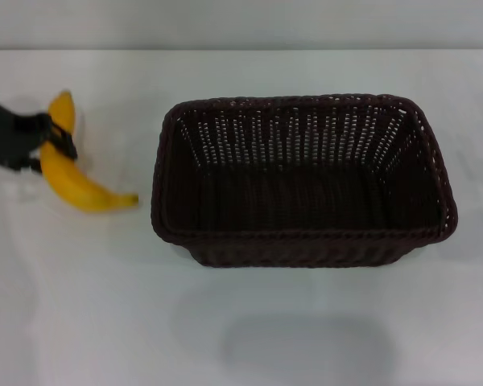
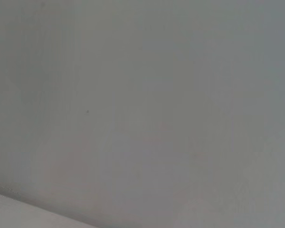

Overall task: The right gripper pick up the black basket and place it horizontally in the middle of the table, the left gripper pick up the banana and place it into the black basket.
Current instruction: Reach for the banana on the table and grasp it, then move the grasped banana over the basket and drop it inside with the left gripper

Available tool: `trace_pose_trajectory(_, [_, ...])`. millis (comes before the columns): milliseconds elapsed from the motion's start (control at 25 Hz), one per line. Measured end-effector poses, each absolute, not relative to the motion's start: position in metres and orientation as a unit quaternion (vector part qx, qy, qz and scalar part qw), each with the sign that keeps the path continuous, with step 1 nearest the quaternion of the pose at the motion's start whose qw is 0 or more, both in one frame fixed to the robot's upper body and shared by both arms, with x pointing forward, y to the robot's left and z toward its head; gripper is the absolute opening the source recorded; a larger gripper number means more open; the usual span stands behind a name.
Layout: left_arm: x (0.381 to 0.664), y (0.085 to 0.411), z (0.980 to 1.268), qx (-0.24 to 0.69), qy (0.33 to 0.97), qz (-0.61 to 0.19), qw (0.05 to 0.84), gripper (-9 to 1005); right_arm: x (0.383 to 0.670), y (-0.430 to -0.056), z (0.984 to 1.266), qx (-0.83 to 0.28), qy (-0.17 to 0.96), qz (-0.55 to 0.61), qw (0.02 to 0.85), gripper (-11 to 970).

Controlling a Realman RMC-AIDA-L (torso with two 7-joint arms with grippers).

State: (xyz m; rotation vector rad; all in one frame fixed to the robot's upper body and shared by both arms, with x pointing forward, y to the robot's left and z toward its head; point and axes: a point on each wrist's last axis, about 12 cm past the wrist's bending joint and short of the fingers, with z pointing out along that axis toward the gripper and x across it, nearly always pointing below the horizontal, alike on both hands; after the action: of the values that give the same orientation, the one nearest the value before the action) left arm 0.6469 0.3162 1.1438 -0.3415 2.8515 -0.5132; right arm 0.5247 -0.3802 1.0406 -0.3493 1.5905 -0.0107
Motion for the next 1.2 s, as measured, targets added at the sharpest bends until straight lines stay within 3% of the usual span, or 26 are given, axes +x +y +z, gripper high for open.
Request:
trace_pose_trajectory(80, [0.652,0.317,1.16,-0.106,0.968,-0.184,0.132,531,0.525,-0.381,1.041,-0.155,0.71,-0.007,0.687,681])
trace_pose_trajectory(280, [0.654,0.322,1.216,-0.059,0.962,-0.197,0.179,514,0.525,-0.382,1.042,-0.155,0.708,-0.009,0.688,681])
trace_pose_trajectory(560, [0.644,0.3,1.267,0.075,0.955,-0.222,0.181,555,0.527,-0.38,1.044,-0.157,0.704,-0.006,0.693,681])
trace_pose_trajectory(920, [0.651,0.215,1.257,0.237,0.913,-0.303,0.14,607,0.526,-0.376,1.045,-0.158,0.697,0.005,0.7,681])
trace_pose_trajectory(1200, [0.648,0.176,1.241,0.273,0.894,-0.339,0.101,648,0.523,-0.374,1.043,-0.152,0.694,0.012,0.703,682])
